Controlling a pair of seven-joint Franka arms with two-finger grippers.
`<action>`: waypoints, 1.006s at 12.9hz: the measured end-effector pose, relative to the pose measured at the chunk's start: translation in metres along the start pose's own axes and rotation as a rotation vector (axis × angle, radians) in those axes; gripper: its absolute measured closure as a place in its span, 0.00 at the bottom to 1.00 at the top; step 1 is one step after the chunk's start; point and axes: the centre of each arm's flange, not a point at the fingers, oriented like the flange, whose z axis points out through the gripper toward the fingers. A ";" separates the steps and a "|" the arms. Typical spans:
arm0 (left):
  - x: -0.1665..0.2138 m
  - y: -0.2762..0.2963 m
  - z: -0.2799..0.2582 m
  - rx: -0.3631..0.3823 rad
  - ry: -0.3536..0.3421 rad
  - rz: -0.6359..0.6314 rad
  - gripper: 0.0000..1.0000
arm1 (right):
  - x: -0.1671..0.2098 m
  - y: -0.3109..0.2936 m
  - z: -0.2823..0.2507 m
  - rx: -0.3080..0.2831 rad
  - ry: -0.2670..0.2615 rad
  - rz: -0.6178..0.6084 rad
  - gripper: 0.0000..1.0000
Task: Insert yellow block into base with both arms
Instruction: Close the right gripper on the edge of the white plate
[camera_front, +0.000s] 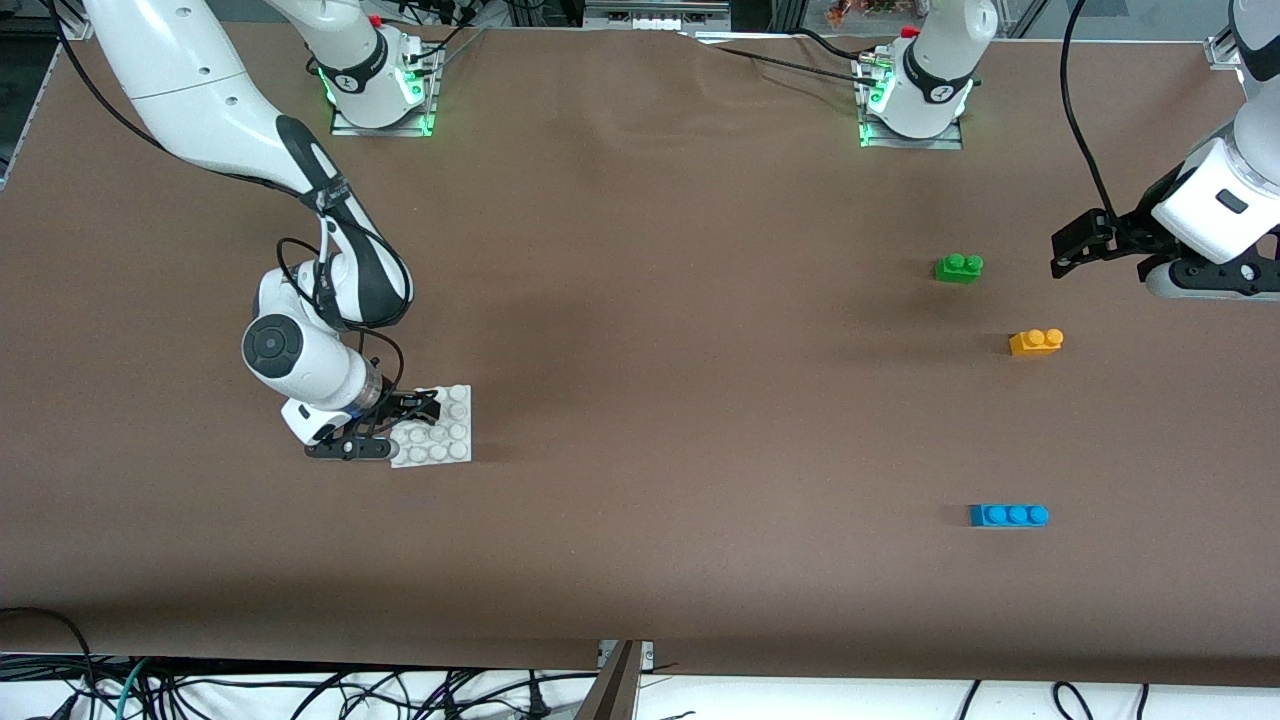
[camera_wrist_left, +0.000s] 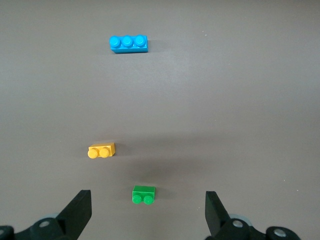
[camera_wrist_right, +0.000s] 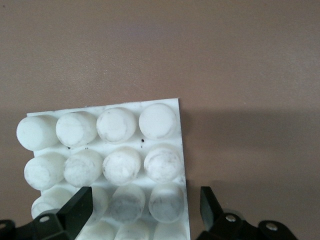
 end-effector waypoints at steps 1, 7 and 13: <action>0.000 0.000 0.000 0.000 0.000 0.000 0.00 | 0.000 -0.002 0.000 -0.001 0.002 -0.005 0.08; 0.000 0.000 0.000 0.000 0.000 0.000 0.00 | 0.000 -0.003 0.000 0.001 0.004 -0.001 0.23; 0.000 0.000 0.000 0.000 0.000 -0.001 0.00 | 0.000 -0.020 0.008 0.016 0.041 0.007 0.28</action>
